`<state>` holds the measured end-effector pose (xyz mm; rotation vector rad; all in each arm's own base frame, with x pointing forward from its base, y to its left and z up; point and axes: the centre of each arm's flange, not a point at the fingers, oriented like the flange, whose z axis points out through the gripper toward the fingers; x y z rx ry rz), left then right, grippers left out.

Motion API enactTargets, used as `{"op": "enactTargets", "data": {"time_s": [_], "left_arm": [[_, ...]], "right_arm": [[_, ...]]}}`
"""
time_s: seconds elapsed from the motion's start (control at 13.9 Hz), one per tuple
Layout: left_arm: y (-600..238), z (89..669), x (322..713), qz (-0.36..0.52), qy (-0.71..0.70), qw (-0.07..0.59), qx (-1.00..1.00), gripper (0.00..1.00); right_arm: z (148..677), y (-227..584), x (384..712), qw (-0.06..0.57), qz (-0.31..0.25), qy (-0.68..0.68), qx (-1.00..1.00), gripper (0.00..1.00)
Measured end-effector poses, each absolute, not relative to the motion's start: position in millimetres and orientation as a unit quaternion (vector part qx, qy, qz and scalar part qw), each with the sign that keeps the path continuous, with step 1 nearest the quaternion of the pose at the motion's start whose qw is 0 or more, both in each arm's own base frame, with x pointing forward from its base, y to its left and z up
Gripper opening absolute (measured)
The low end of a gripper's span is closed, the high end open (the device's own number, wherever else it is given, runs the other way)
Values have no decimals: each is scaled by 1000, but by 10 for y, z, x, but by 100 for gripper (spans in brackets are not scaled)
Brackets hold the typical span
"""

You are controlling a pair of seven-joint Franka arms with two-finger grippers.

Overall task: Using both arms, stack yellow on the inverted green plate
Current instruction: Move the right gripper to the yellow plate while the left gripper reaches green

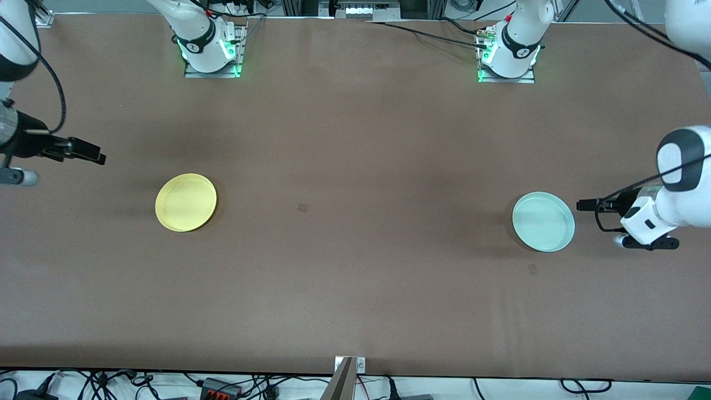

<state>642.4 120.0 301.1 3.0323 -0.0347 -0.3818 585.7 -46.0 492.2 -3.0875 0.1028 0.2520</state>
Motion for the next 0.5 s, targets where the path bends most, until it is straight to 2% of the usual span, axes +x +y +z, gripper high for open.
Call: {"op": "enactTargets", "data": {"time_s": [0.29,0.5], "left_arm": [[1410,2293,6411,-117,-32,109,987,100],[1510,1985,6410,-100,-45,128,986,99]], "right_arm": [[3917,-426,6050,20,156,29,-987,100],[3283,-624,6126,18,186,45,-981,100]]}}
